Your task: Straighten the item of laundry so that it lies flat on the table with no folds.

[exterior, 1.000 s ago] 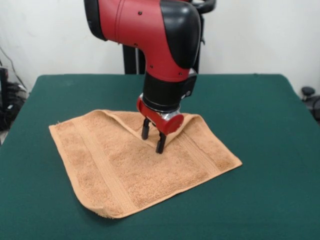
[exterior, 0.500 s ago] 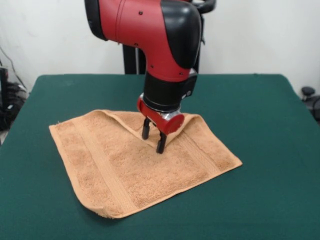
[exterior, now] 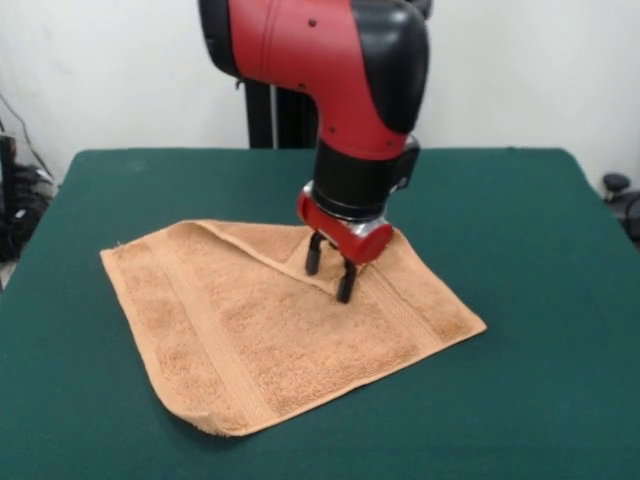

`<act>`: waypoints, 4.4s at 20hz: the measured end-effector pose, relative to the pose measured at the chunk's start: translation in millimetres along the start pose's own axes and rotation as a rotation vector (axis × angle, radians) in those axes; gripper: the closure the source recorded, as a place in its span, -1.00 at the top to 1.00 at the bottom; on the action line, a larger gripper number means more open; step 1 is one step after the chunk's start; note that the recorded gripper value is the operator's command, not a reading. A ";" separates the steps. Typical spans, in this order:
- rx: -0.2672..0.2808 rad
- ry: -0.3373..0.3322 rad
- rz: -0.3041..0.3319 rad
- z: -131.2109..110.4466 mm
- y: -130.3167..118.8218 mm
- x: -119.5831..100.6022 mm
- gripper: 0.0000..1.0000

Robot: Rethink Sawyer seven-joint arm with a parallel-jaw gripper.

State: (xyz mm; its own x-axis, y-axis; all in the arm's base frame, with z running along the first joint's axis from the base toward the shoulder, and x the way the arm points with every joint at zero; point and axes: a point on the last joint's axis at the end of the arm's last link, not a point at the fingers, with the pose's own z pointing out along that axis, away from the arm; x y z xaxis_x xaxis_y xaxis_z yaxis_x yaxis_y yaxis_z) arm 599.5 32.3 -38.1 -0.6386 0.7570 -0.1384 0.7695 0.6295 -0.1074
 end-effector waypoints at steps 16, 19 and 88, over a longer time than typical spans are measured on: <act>-0.006 0.022 0.010 -0.8 7.3 19.8 1.00; -0.016 0.038 0.033 1.5 5.0 11.8 1.00; 0.049 0.248 0.022 -20.0 -59.2 39.4 1.00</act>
State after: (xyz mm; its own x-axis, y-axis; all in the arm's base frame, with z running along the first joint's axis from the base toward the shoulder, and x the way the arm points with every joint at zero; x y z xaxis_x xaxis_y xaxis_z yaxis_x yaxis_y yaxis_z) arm 528.6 28.3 -17.5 -0.5987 0.7942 0.1042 0.7789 0.6076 -0.1556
